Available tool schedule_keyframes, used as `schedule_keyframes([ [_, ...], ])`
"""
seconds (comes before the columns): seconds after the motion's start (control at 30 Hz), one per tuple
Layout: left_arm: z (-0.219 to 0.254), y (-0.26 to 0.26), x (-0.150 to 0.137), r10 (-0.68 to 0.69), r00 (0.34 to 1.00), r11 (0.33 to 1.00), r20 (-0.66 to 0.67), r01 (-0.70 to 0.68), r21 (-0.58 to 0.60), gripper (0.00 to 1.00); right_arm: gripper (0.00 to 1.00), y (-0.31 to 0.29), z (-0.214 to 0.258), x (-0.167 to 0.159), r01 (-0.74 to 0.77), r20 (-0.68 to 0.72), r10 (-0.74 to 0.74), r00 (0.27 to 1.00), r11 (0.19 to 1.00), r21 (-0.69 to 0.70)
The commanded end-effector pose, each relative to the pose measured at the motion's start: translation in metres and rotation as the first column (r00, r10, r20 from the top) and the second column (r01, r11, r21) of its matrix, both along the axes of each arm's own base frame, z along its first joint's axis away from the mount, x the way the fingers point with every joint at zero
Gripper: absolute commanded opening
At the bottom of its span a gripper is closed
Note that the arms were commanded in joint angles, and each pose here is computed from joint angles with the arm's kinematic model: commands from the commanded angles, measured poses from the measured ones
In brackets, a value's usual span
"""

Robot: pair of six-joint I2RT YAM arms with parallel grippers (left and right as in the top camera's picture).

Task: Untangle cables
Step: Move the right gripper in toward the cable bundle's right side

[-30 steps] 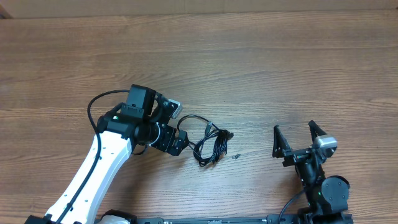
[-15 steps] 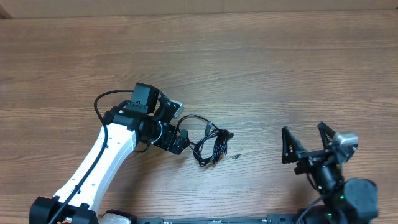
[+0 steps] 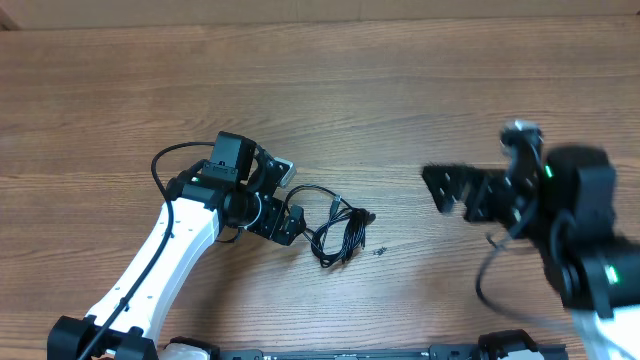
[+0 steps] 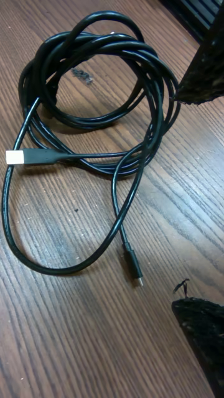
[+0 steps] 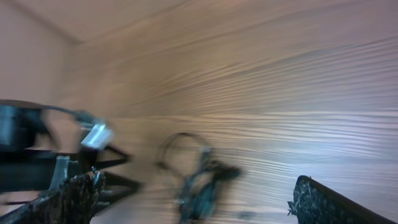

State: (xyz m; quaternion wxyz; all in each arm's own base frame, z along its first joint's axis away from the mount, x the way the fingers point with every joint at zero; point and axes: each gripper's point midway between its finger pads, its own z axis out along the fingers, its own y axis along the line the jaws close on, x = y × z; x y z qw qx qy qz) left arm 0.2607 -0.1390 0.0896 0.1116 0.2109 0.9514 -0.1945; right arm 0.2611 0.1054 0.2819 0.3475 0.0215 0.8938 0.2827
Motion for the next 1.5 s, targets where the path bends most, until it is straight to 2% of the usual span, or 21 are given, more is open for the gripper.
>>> schedule_keyframes([
  [0.0,0.006,-0.005,0.008,0.013,1.0,1.0,0.018,-0.013,-0.018,0.99,1.0,0.052,0.01,0.001,-0.162,-0.127,0.211,0.969,0.936,0.313],
  [0.03,0.006,-0.004,0.009,0.024,0.999,1.0,0.022,-0.024,-0.013,0.99,1.0,0.06,0.011,0.005,-0.196,-0.132,0.258,0.957,0.912,0.361],
  [0.07,0.005,-0.001,0.011,0.047,0.999,0.999,0.023,-0.047,0.001,1.0,0.92,0.068,0.01,0.01,-0.231,-0.133,0.306,0.943,0.887,0.4],
  [0.1,0.004,0.003,0.014,0.075,0.997,0.997,0.028,-0.076,0.024,1.0,0.77,0.073,0.004,0.015,-0.243,-0.154,0.334,0.93,0.872,0.426],
  [0.13,0.002,0.012,0.02,0.116,0.992,0.99,0.047,-0.119,0.07,0.99,0.73,0.076,-0.012,0.021,-0.201,-0.236,0.333,0.913,0.87,0.451],
  [0.27,0.0,0.026,0.029,0.155,0.984,0.976,0.092,-0.166,0.138,1.0,0.73,0.079,-0.076,0.023,-0.053,-0.515,0.278,0.811,0.911,0.408],
  [0.4,0.001,0.031,0.033,0.191,0.977,0.97,0.098,-0.203,0.135,1.0,0.73,0.082,-0.118,0.014,-0.016,-0.653,0.219,0.725,0.953,0.301],
  [0.53,0.001,0.04,0.036,0.22,0.971,0.963,0.098,-0.232,0.135,1.0,0.73,0.095,-0.132,0.002,-0.065,-0.678,0.21,0.705,0.97,0.234],
  [0.63,0.001,0.045,0.039,0.239,0.966,0.959,0.101,-0.251,0.134,1.0,0.74,0.097,-0.146,-0.009,-0.022,-0.73,0.095,0.677,0.994,0.109],
  [0.73,0.002,0.048,0.042,0.248,0.963,0.957,0.11,-0.261,0.129,1.0,0.8,0.099,-0.158,-0.022,-0.039,-0.741,0.023,0.671,0.999,-0.004],
  [0.83,0.003,0.048,0.043,0.235,0.965,0.96,0.119,-0.25,0.13,0.99,0.81,0.104,-0.163,-0.03,-0.039,-0.746,-0.01,0.666,0.998,-0.048],
  [0.93,0.002,0.049,0.042,0.226,0.967,0.961,0.117,-0.241,0.134,1.0,0.82,0.1,-0.176,-0.034,0.018,-0.757,-0.104,0.646,0.992,-0.121],
  [1.33,0.003,0.04,0.04,0.213,0.972,0.97,0.101,-0.223,0.1,1.0,0.79,0.113,-0.197,-0.02,0.022,-0.741,-0.07,0.668,0.997,-0.074],
  [1.47,0.003,0.039,0.04,0.21,0.973,0.971,0.1,-0.22,0.098,1.0,0.7,0.114,-0.199,-0.017,0.027,-0.738,-0.072,0.671,0.997,-0.072],
])
